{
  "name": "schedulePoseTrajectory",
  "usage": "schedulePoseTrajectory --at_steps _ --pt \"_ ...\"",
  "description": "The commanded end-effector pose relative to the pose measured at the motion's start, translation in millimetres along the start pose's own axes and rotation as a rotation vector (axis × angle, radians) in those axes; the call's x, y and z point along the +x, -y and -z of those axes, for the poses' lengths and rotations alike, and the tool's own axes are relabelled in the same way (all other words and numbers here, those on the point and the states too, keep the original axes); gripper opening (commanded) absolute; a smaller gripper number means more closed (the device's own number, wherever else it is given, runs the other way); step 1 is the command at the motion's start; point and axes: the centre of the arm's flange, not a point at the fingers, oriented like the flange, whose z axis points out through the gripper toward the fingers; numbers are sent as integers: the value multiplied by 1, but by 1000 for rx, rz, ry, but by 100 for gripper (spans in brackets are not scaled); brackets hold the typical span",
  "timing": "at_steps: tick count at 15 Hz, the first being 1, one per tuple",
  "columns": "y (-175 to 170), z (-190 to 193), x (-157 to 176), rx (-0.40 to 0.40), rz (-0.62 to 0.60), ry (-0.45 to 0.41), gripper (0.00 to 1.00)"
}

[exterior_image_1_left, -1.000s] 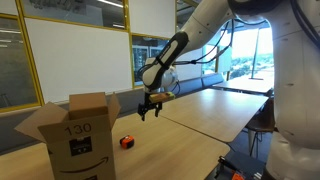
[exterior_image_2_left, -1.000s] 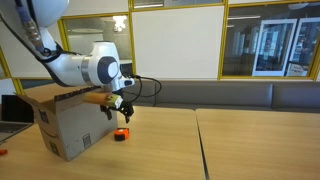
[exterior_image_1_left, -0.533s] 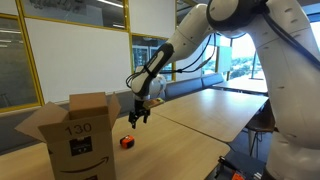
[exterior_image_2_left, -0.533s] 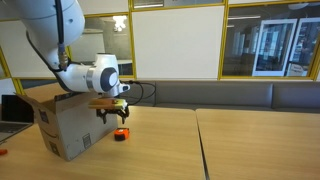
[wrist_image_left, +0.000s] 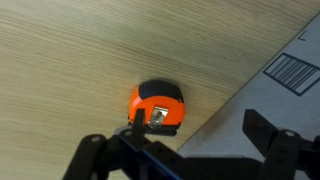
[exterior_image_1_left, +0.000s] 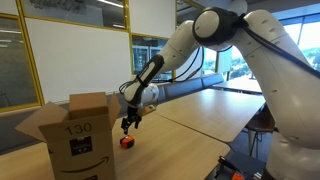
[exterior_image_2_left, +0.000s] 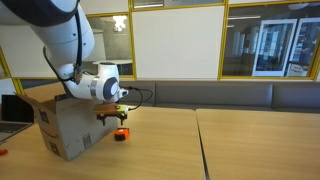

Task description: Pick the object on the table and put them in the carton box

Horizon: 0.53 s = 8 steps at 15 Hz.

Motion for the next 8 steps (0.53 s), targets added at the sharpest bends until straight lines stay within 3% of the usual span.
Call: schedulePoseTrajectory --at_steps 1,8 --pt "-16 -26 19 16 -6 -27 100" --pt "-34 -67 37 -6 -17 17 100"
